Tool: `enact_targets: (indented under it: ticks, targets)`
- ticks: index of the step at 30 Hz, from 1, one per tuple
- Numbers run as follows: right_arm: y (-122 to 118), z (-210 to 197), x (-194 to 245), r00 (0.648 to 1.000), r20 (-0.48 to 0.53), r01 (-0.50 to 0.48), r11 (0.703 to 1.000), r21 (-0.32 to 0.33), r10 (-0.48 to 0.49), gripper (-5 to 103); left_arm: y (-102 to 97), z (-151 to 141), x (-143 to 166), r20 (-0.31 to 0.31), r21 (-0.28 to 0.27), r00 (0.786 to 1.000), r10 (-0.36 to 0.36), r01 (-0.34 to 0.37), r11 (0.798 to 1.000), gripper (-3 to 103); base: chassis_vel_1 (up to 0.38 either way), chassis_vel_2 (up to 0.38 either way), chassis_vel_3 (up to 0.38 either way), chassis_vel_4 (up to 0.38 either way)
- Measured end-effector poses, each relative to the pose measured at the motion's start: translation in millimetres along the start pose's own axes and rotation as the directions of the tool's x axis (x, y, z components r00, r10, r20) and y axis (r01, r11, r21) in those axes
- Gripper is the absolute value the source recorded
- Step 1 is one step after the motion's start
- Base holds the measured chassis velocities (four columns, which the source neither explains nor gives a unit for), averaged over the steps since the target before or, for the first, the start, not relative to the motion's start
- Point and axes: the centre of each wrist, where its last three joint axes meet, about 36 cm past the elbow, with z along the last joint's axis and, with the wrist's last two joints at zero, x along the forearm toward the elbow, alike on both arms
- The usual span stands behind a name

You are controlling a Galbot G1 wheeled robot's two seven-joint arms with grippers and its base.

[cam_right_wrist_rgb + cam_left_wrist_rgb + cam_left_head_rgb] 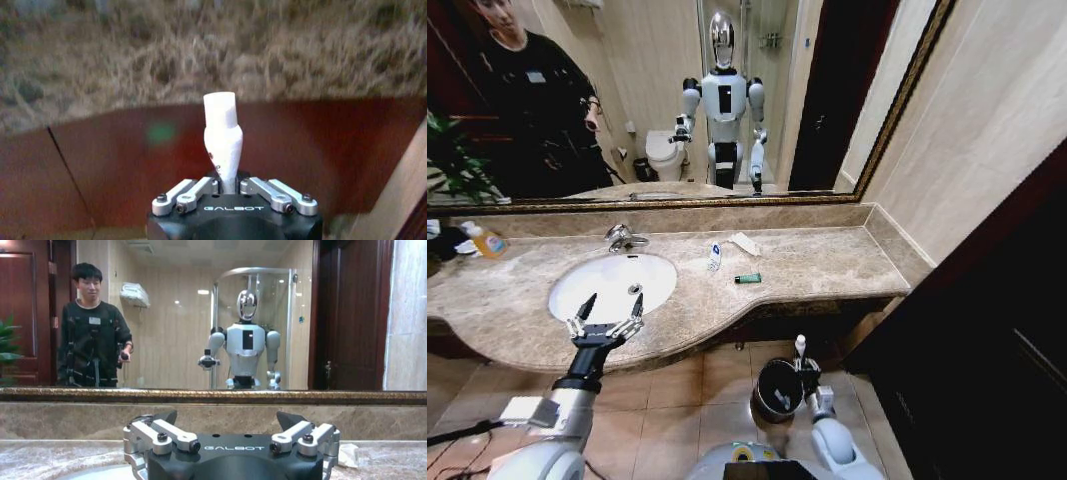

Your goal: Pick up the trash from the sink and place it in the trash bin.

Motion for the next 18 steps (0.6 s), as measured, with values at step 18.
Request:
enact_targets:
  ticks: [18]
  targets:
    - [2, 57, -14, 0.996, -0.048, 0.072, 0.994, -0.085, -0.076, 13, 0.0, 0, 0, 0.000, 0.000, 1.000, 0.000, 0.000, 1.000, 100, 0.000, 0.000, 0.000, 0.000]
